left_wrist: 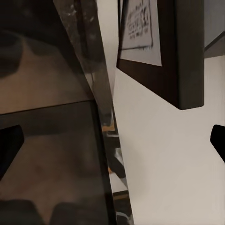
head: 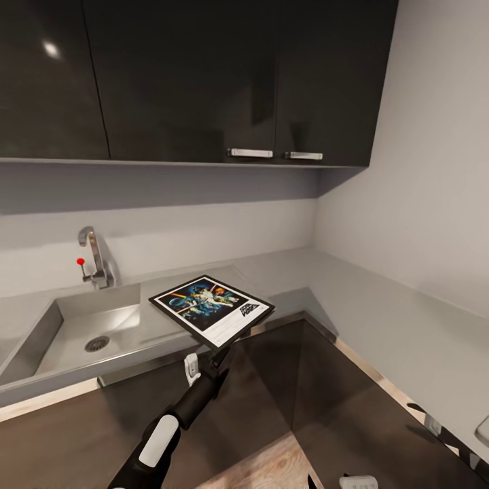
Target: Pick up the poster from the kitchen countertop and hang it on one of the wall nails in the kitchen.
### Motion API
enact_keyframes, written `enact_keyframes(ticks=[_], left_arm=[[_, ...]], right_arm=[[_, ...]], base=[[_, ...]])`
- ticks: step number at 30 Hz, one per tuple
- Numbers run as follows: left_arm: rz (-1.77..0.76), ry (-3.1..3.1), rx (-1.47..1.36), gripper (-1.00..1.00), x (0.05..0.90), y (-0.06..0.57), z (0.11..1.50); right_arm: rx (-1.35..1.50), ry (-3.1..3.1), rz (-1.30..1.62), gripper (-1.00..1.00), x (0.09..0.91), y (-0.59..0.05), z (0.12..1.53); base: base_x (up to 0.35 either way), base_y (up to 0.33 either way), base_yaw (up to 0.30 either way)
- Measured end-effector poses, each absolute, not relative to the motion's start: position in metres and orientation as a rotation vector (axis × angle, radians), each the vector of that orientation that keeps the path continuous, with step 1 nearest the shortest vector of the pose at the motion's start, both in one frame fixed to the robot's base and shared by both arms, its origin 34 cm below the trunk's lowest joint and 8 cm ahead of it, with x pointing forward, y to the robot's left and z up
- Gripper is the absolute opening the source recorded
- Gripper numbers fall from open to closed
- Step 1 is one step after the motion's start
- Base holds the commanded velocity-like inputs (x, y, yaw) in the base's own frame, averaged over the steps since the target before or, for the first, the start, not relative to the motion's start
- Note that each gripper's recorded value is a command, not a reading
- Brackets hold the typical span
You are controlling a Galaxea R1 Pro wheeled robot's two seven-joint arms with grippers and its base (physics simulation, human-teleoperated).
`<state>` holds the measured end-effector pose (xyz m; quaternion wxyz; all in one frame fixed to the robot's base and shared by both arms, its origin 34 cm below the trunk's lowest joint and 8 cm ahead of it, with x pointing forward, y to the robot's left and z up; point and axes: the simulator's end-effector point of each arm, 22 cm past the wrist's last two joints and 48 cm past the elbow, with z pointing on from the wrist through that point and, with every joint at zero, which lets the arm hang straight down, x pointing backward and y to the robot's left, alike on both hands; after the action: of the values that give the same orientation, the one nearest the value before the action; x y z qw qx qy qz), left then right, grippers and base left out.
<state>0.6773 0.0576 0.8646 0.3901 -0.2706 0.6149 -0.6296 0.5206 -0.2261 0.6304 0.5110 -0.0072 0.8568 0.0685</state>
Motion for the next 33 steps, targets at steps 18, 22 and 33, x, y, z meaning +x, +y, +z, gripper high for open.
enact_keyframes(ticks=[18,22,33], left_arm=[[-1.643,1.516,-0.664,1.00,0.677,0.057,0.870],[-1.641,1.505,-0.653,1.00,0.679,0.059,0.875],[-1.634,1.494,-0.643,1.00,0.684,0.062,0.879]], right_arm=[[-0.014,2.110,0.169,1.00,0.509,-0.225,0.613],[-0.012,2.137,0.170,1.00,0.501,-0.225,0.603],[-0.010,2.164,0.170,1.00,0.494,-0.225,0.593]], base=[[0.000,0.000,0.000],[0.000,0.000,0.000],[0.000,0.000,0.000]])
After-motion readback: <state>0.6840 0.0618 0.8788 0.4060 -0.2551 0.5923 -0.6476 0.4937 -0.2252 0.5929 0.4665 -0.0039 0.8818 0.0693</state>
